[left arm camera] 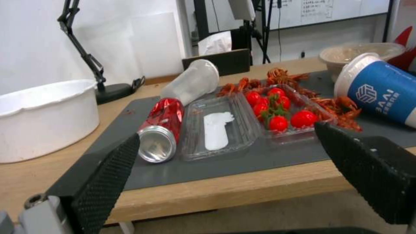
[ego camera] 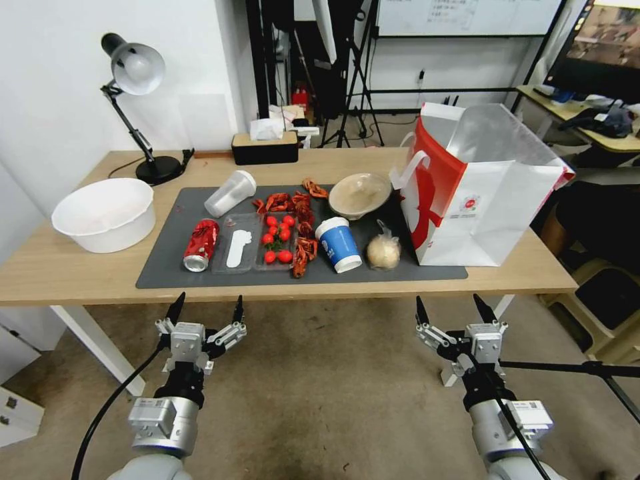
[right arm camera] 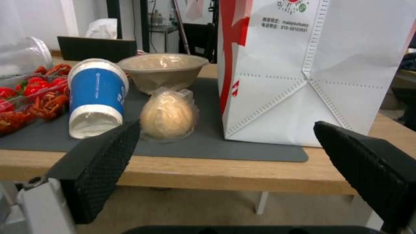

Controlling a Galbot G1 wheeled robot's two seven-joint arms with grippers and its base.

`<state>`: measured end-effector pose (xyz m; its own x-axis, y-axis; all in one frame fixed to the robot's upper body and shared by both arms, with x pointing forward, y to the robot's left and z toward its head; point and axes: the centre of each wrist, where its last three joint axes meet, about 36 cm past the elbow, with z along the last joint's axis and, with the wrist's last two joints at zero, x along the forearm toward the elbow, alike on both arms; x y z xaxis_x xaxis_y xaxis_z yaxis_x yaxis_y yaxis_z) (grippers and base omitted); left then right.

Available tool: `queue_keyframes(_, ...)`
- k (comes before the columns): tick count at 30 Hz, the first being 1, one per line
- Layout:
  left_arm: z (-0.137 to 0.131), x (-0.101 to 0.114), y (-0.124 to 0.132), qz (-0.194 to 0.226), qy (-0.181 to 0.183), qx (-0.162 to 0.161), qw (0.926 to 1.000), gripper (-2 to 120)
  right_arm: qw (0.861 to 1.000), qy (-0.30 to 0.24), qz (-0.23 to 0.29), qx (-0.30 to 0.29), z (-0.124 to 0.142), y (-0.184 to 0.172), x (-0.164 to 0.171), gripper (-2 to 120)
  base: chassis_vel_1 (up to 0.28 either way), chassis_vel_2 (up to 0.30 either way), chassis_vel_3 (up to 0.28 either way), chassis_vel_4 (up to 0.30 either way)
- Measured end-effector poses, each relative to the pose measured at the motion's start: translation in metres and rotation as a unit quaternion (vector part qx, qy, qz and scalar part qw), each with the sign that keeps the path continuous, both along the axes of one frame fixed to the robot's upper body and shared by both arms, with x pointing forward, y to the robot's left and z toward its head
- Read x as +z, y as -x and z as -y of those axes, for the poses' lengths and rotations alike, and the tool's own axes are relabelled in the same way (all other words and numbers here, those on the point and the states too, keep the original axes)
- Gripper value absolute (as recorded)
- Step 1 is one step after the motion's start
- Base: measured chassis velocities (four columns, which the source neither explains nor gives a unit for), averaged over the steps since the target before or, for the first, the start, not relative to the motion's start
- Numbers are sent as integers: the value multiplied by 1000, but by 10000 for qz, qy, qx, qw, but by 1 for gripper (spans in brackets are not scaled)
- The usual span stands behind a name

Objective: Pick up the trash from the table and place it into the takeout bag.

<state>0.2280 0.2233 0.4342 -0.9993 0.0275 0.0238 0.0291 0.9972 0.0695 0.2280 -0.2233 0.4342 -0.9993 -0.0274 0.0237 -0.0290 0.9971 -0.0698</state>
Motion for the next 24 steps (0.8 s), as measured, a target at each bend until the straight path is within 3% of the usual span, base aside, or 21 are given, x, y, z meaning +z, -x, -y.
queue_keyframes(24,0,0,0,0,0,0,10000,100,10000,0,0,0,0,0,0,100,0,0,0,0)
